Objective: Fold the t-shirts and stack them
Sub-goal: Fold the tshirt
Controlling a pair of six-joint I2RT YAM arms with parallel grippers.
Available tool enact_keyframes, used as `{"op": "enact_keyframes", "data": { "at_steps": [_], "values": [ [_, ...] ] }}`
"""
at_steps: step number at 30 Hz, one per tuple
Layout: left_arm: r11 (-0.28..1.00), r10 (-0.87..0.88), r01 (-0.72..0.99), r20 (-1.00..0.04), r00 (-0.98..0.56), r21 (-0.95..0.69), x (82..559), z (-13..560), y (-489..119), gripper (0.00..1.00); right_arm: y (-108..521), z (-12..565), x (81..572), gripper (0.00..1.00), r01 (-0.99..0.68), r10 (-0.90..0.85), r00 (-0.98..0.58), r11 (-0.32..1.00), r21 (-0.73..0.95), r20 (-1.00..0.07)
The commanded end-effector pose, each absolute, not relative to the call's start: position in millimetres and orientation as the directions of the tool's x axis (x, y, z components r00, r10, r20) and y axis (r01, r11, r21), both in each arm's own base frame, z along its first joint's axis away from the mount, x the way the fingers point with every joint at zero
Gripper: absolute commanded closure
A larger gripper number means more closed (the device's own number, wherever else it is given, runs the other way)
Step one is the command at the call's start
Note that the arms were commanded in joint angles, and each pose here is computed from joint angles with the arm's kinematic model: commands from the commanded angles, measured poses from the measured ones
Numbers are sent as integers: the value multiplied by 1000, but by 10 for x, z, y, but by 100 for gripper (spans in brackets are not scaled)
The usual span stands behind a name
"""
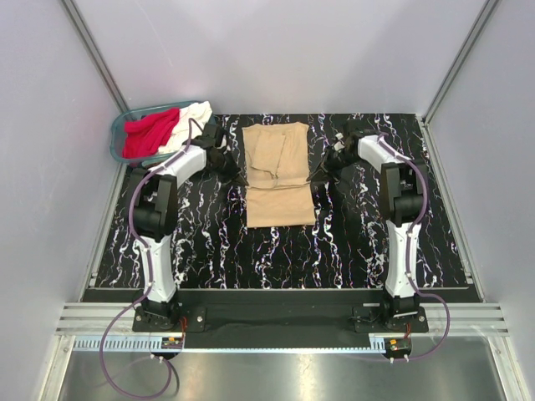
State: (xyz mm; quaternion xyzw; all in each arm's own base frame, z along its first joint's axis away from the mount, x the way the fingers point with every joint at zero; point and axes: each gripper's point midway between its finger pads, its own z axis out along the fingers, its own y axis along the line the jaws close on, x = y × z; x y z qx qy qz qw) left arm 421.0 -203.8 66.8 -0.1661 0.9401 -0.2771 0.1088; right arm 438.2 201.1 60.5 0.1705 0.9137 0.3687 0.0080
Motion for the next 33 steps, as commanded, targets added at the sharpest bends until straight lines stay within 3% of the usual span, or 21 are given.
{"op": "enact_keyframes", "data": {
  "at_steps": [1, 5, 7, 9, 12, 14, 15, 17, 18, 22, 28, 32, 33],
  "values": [
    [782, -385, -242, -140, -912, -574, 4383, 750, -1946, 100, 2012, 672, 4520, 100, 273, 301, -950, 653, 706, 89],
    [793, -359, -211, -158, -920, -571, 4508, 701, -1933, 91, 1973, 591, 4641, 91, 280, 312, -946, 652, 704, 88],
    [809, -330, -160, -212, -920, -565, 4649, 788, -1923, 72, 1924, 560, 4768, 89, 287, 333, -940, 656, 698, 73],
    [839, -299, -142, -227, -927, -525, 4667, 821, -1877, 63, 1870, 616, 4957, 78, 271, 346, -937, 648, 712, 41],
    [869, -266, -64, -354, -896, -491, 4725, 1237, -1767, 50, 1773, 867, 5066, 64, 242, 351, -936, 669, 703, -13],
    [884, -249, -47, -385, -889, -464, 4599, 1344, -1698, 49, 1746, 1010, 4996, 50, 221, 337, -941, 689, 690, -35],
    [885, -250, -26, -427, -869, -465, 4519, 1570, -1675, 49, 1722, 1122, 4892, 38, 201, 325, -944, 702, 683, -57],
    [886, -237, -22, -413, -879, -463, 4284, 1530, -1685, 50, 1677, 1170, 4744, 36, 193, 316, -946, 724, 663, -70],
    [878, -235, 3, -436, -869, -479, 4191, 1669, -1717, 50, 1625, 1189, 4593, 36, 186, 307, -948, 749, 636, -85],
    [839, -172, 50, -352, -920, -542, 3700, 1368, -2100, 56, 1756, 1142, 4247, 43, 126, 249, -959, 800, 586, -133],
    [775, -172, 50, -286, -943, -629, 3646, 1092, -2521, 57, 2252, 899, 3992, 56, 74, 195, -967, 833, 548, -166],
    [773, -178, 16, -241, -954, -634, 3821, 784, -2619, 59, 2434, 673, 4040, 92, 66, 184, -967, 846, 529, -174],
    [773, -183, 21, -255, -949, -634, 3916, 803, -2640, 61, 2444, 554, 4060, 96, 81, 189, -969, 849, 521, -158]
  ]
}}
